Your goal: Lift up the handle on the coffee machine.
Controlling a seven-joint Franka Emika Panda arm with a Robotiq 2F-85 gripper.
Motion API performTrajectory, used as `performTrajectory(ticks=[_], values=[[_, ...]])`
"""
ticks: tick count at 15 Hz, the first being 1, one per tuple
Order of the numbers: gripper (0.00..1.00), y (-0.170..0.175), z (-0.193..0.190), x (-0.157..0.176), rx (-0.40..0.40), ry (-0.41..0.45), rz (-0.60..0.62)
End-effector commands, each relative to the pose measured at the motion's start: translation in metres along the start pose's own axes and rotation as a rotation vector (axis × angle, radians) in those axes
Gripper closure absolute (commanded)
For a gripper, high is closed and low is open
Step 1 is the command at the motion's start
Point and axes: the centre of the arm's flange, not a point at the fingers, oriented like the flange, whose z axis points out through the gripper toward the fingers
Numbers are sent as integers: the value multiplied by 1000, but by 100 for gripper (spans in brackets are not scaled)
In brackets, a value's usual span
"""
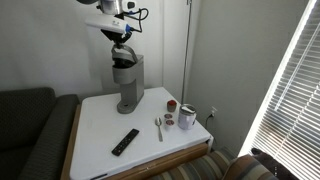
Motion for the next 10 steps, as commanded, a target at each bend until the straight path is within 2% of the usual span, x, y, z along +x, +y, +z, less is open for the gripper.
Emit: performTrajectory(ticks=[1,10], values=[[100,5,3,25,-13,-18,-16],[100,0,-4,47,-47,-59,-58]])
